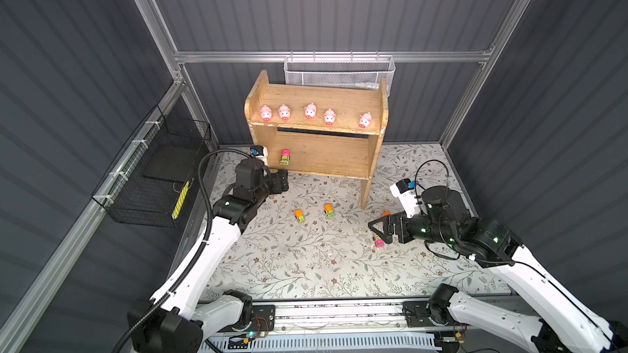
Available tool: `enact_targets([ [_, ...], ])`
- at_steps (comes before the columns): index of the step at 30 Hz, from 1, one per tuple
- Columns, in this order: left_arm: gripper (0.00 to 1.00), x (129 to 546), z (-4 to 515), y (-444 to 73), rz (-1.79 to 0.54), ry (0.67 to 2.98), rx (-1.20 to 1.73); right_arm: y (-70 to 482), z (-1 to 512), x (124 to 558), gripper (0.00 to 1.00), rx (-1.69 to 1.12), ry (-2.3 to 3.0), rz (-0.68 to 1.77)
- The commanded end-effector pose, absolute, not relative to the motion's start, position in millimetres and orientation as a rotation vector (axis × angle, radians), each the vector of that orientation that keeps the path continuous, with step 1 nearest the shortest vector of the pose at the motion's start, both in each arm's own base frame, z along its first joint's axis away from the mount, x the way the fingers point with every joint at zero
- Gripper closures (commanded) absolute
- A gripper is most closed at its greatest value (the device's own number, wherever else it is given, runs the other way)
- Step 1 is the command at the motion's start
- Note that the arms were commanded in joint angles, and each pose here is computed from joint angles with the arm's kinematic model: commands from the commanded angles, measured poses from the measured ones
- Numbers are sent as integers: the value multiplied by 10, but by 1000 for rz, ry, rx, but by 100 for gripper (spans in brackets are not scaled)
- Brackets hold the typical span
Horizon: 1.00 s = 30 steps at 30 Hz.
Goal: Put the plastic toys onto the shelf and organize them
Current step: 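Withdraw the left gripper toward the orange-and-green trucks while the right gripper moves closer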
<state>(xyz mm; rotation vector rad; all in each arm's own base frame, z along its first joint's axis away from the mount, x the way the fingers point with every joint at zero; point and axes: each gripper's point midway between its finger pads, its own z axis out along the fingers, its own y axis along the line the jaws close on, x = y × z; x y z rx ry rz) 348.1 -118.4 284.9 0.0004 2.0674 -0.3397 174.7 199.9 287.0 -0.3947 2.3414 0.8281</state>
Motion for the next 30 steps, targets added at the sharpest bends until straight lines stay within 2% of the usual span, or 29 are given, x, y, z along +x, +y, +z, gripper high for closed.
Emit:
enact_targets([
  [1,18,3213,2617,-1173,-389,2142,-44,2096,2856,1735,1,-410,2313,865],
  [12,18,2612,1790,-1175,-434,2274,-165,2318,2325,1871,1,-410,2370,755],
  [17,19,2454,1497,-1039,-431,2280,-331,2325,2088,1959,1,-375,2418,651],
  [24,19,2386,1093,-1010,-449,2294,-487,2366,1927,1919,1,-348,2451,570],
  [30,20,2525,1078,-1220,-328,2308,-446,2265,1890,1883,1,-321,2430,552],
])
